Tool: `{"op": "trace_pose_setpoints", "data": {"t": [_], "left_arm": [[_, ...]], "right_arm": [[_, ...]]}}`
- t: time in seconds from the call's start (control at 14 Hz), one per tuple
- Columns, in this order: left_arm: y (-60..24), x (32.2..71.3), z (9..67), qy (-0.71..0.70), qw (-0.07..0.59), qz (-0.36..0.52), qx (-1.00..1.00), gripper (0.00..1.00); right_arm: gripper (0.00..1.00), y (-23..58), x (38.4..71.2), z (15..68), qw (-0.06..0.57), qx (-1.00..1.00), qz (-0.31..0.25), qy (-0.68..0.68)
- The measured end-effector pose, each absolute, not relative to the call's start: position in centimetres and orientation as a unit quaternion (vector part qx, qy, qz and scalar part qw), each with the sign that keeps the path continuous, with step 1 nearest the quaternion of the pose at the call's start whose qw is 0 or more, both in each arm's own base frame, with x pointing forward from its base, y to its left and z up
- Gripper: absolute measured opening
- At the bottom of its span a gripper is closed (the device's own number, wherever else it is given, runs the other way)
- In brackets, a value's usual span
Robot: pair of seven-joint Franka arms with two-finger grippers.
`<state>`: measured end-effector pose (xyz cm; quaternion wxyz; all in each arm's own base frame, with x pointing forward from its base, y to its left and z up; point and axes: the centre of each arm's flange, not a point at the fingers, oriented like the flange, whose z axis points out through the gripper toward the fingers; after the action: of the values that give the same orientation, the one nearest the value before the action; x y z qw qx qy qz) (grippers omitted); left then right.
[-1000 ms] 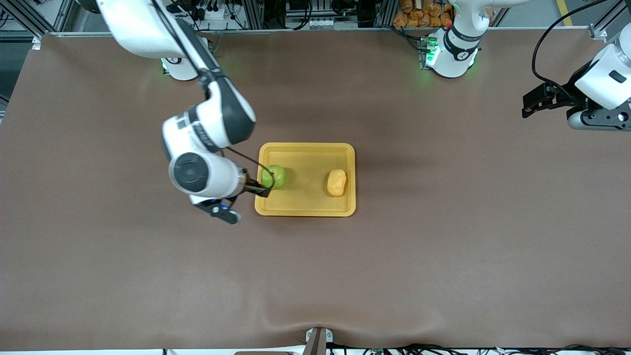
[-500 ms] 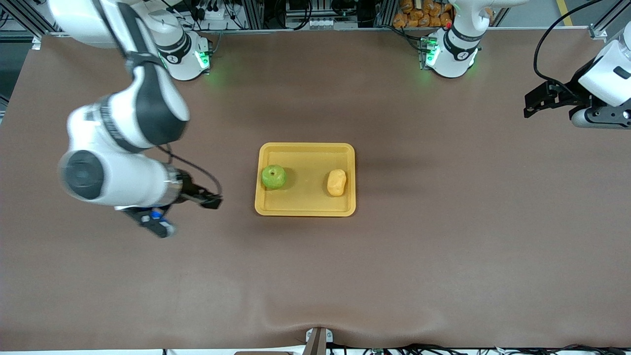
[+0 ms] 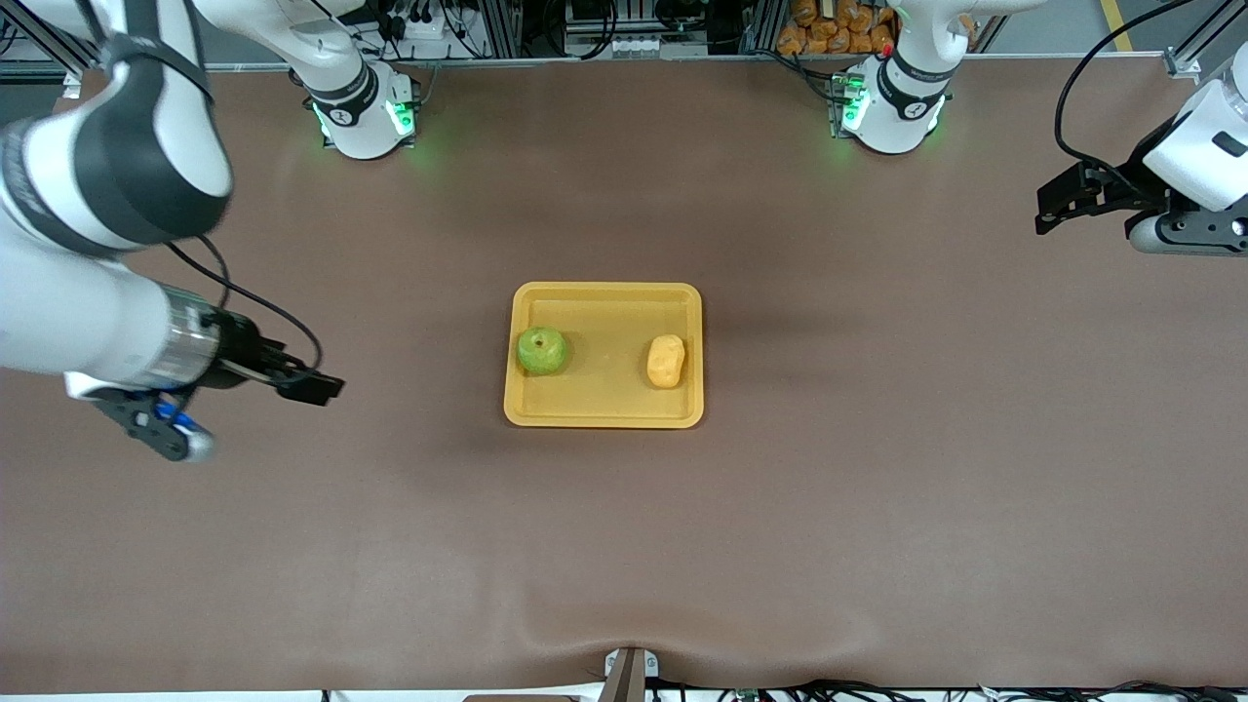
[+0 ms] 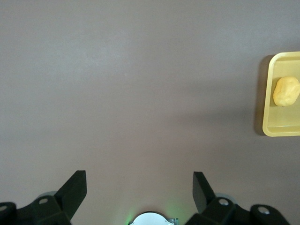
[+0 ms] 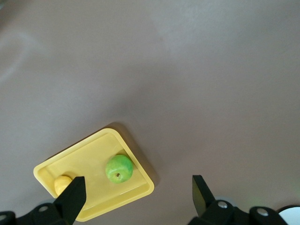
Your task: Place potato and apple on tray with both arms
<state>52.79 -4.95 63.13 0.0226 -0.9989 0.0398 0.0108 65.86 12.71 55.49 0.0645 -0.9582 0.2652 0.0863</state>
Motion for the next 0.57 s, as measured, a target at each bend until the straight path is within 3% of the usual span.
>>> {"op": "trace_pose_setpoints", "data": {"t": [0.57], "left_arm": [[-5.0,52.9,63.2,0.040,0.022,0.008,-0.999,1.00]], "right_arm": [[1.00,6.1,62.5,62.7,0.080,-0.966,0.070,0.236]]}}
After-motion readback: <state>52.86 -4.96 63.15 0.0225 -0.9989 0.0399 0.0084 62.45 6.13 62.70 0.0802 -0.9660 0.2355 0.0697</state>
